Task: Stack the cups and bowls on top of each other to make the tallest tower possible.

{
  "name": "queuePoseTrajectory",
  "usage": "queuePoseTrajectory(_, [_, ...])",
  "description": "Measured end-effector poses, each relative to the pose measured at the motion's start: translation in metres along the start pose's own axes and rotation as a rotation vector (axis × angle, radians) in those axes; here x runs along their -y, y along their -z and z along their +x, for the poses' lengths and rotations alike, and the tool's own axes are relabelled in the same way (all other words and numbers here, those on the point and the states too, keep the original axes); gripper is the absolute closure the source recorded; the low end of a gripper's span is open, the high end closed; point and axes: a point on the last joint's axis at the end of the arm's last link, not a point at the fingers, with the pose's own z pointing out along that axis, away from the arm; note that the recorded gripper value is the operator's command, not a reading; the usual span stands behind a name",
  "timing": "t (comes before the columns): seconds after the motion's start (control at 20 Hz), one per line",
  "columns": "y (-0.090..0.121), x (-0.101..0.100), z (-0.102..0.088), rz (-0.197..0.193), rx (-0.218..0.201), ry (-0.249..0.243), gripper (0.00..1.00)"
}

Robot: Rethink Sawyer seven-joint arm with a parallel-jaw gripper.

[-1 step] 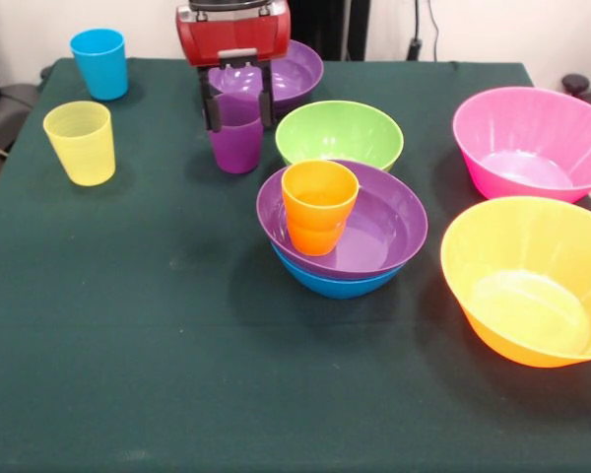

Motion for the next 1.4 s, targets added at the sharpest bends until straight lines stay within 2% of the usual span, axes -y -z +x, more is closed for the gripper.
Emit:
queuePoseTrajectory(0.7, [0.014, -0.002, -0.009, 0.030, 0.021, 0.025, 0.00])
queuePoseTrajectory(0.9, [0.017, -0.006, -0.014, 0.023, 0.023, 0.012, 0.00])
queuePoseTrajectory(1.4, [0.024, -0.032, -0.044, -0.003, -0.028, -0.034, 0.00])
